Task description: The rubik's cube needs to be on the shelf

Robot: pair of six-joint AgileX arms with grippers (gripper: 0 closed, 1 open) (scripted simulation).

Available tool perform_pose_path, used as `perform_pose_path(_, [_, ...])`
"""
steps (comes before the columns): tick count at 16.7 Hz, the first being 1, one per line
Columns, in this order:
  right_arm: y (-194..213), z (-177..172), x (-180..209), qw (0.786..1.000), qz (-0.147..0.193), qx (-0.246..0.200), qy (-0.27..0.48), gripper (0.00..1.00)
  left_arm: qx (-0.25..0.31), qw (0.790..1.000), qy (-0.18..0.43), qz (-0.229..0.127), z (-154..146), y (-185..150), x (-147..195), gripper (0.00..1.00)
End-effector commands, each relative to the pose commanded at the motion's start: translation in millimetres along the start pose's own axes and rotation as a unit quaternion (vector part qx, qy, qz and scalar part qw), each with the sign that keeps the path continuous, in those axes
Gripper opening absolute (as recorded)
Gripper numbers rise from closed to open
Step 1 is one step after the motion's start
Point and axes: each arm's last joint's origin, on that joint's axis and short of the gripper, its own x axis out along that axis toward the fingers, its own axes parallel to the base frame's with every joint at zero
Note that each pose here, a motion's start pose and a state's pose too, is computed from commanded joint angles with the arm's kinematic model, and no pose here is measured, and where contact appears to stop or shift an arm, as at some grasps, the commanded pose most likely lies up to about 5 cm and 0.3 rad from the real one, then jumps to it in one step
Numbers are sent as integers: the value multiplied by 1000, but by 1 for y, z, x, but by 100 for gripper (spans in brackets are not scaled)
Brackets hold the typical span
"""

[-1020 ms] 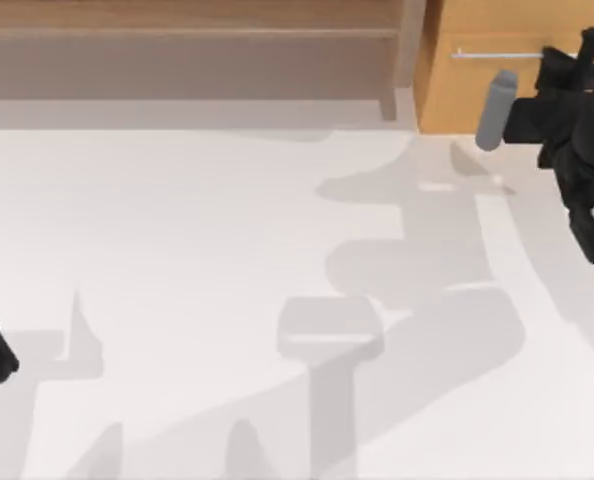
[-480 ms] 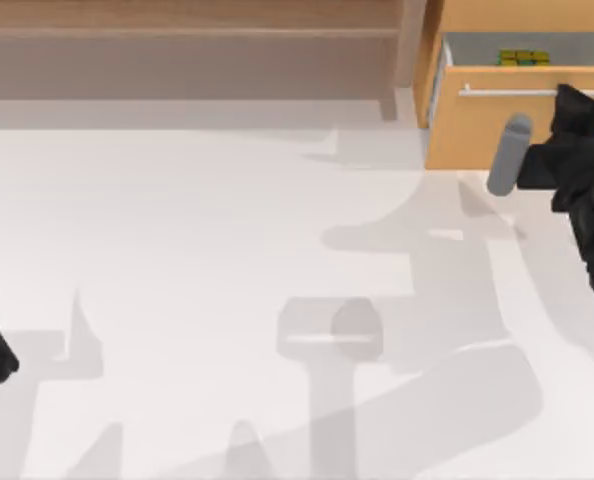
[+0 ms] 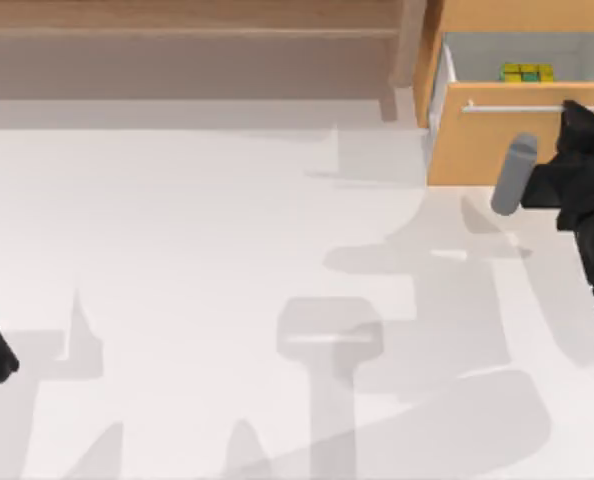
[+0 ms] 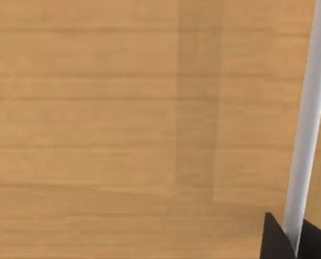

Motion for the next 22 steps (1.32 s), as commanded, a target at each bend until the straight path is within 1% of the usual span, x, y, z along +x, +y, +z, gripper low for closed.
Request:
perform_pose_path(3, [5, -2, -27, 1000, 15, -4, -1, 0, 0, 1000, 0, 0, 0, 0, 0, 100])
perform_pose_path(5, [2, -2, -37, 1000, 5, -1, 0, 0, 0, 1000, 0, 0, 0, 0, 0, 100])
perform_pose_path(11, [-1, 0, -42, 1000, -1, 0, 0, 0, 0, 1000, 0, 0, 0, 0, 0, 100])
perform_pose_path(13, [0, 0, -55, 1000, -3, 0, 1, 0, 0, 1000, 0, 0, 0, 0, 0, 100])
perform_pose_path(16, [4, -3, -83, 1000, 11, -3, 2, 0, 0, 1000, 0, 0, 0, 0, 0, 100])
perform_pose_path(18, [2, -3, -97, 1000, 6, -2, 1, 0, 0, 1000, 0, 0, 0, 0, 0, 100])
perform_pose_path(22, [1, -2, -101, 1000, 4, -1, 2, 0, 0, 1000, 0, 0, 0, 0, 0, 100])
